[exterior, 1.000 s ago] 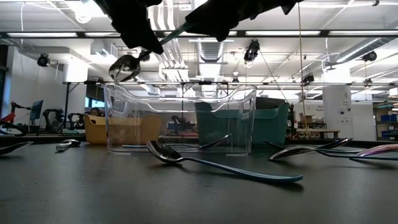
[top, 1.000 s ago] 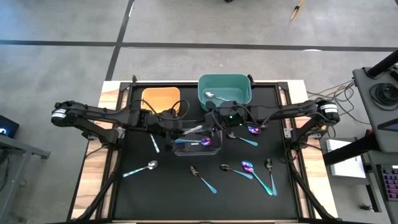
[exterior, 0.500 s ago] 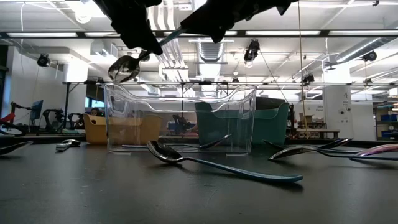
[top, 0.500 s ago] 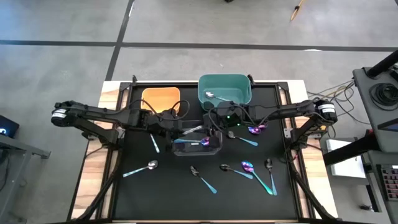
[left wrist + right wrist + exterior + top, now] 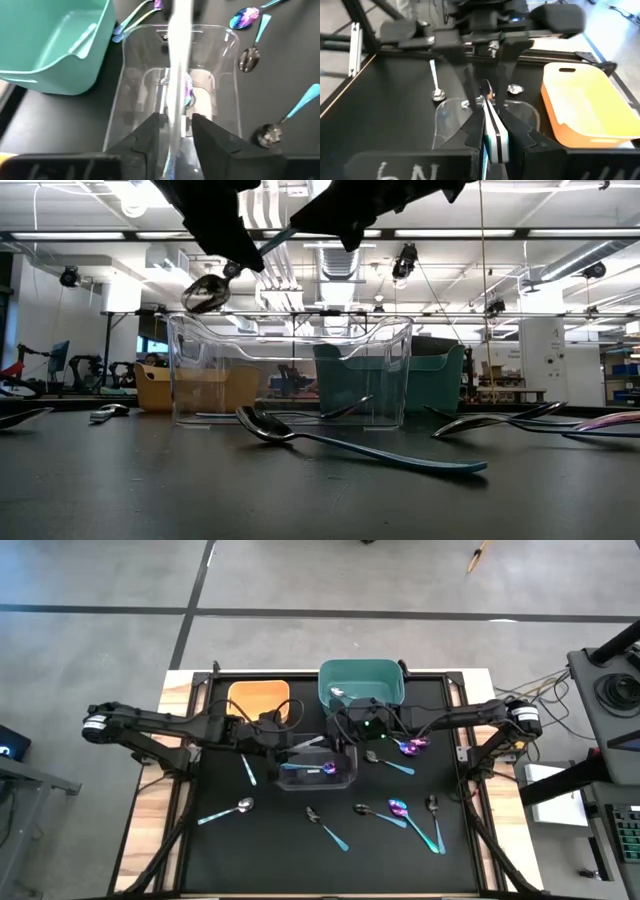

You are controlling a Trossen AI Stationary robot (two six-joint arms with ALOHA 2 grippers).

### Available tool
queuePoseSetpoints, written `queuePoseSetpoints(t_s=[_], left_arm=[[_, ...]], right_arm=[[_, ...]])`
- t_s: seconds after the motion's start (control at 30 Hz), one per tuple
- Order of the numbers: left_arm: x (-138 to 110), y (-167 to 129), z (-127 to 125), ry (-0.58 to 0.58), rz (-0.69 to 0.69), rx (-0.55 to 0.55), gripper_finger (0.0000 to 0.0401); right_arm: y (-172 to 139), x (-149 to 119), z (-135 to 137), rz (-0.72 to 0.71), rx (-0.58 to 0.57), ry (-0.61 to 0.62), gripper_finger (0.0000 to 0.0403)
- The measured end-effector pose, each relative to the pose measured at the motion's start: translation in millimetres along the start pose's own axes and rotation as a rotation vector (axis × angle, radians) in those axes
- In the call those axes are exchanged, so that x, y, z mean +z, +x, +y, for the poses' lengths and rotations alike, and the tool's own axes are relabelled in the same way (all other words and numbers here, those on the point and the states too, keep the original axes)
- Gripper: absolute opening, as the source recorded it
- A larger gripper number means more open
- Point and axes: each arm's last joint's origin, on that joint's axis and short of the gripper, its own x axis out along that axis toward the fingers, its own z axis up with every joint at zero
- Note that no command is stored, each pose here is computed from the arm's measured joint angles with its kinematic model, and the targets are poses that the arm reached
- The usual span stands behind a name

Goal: Sort silverware by color (type)
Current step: Put the blue patterned spoon into the green bin

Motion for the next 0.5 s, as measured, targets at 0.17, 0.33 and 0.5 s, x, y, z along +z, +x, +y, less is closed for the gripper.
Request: queuePoseSetpoints(t_s=[0.17, 0.33, 0.5], left_arm=[[1.7, -8.8, 5.0, 0.078, -0.031, 0.115, 0.0133], [5.5, -29.9, 14.8, 0.175, -0.089, 0.327, 0.0156], [13.1, -56.2, 24.9, 0.251, -0.189, 0.452, 0.0165]], right_arm=[[-6.1, 7.5, -17.1, 0.030, -0.046, 0.088, 0.0027], [-17.8, 20.5, -43.1, 0.043, -0.113, 0.185, 0.0027], [-36.2, 31.9, -79.8, 0.033, -0.212, 0.310, 0.0027]])
